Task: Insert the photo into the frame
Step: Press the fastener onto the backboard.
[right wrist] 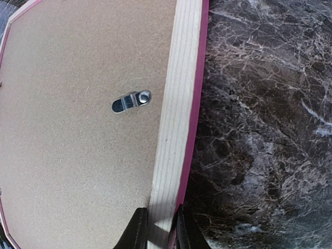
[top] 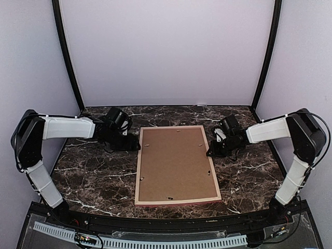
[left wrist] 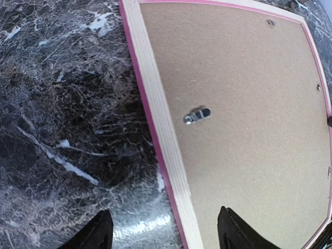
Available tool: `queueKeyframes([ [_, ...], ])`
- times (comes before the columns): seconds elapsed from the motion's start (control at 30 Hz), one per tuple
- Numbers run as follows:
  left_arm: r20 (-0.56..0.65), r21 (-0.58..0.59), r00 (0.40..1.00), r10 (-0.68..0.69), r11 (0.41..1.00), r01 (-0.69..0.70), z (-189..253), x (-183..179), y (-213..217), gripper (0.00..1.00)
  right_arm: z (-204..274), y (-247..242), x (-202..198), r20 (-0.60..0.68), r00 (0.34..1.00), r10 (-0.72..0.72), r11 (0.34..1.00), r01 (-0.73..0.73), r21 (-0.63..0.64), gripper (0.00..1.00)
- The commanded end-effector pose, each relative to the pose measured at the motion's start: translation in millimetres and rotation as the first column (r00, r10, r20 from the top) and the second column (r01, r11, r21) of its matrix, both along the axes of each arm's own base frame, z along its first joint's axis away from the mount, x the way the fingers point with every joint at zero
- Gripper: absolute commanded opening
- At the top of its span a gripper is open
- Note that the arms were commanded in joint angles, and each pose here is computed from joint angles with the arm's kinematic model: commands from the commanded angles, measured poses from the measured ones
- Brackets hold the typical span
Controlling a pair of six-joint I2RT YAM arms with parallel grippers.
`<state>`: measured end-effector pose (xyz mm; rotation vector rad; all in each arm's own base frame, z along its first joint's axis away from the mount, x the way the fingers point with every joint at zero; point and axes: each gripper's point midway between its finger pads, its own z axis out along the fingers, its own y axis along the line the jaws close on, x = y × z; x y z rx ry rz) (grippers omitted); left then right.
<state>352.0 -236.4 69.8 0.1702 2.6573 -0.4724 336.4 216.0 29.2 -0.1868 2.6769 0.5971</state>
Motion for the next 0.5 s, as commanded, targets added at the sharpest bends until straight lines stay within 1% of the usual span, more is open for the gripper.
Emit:
queueKeyframes([
  [0.0,-0.009,-0.025,0.999,-0.043,0.999,0.042,10,-35,-10,0.72,-5,-3,-5,-0.026,1.0,0.014,1.0,-0.014,-0.016,0.18],
  [0.13,-0.026,0.0,0.997,-0.066,0.998,0.067,2,-57,-18,0.72,-4,-2,-4,-0.023,1.0,0.013,1.0,-0.014,-0.013,0.18],
  [0.3,-0.069,0.065,0.995,-0.079,0.994,0.083,-14,-83,-22,0.72,-2,-2,-4,-0.021,1.0,0.012,1.0,-0.013,-0.011,0.18],
  [0.4,-0.1,0.098,0.989,-0.106,0.988,0.116,-23,-101,-24,0.72,-2,-3,-4,-0.02,1.0,0.014,1.0,-0.014,-0.011,0.18],
  [0.47,-0.101,0.13,0.989,-0.112,0.984,0.124,-27,-106,-22,0.72,-3,-3,-5,-0.021,1.0,0.013,1.0,-0.013,-0.009,0.18],
])
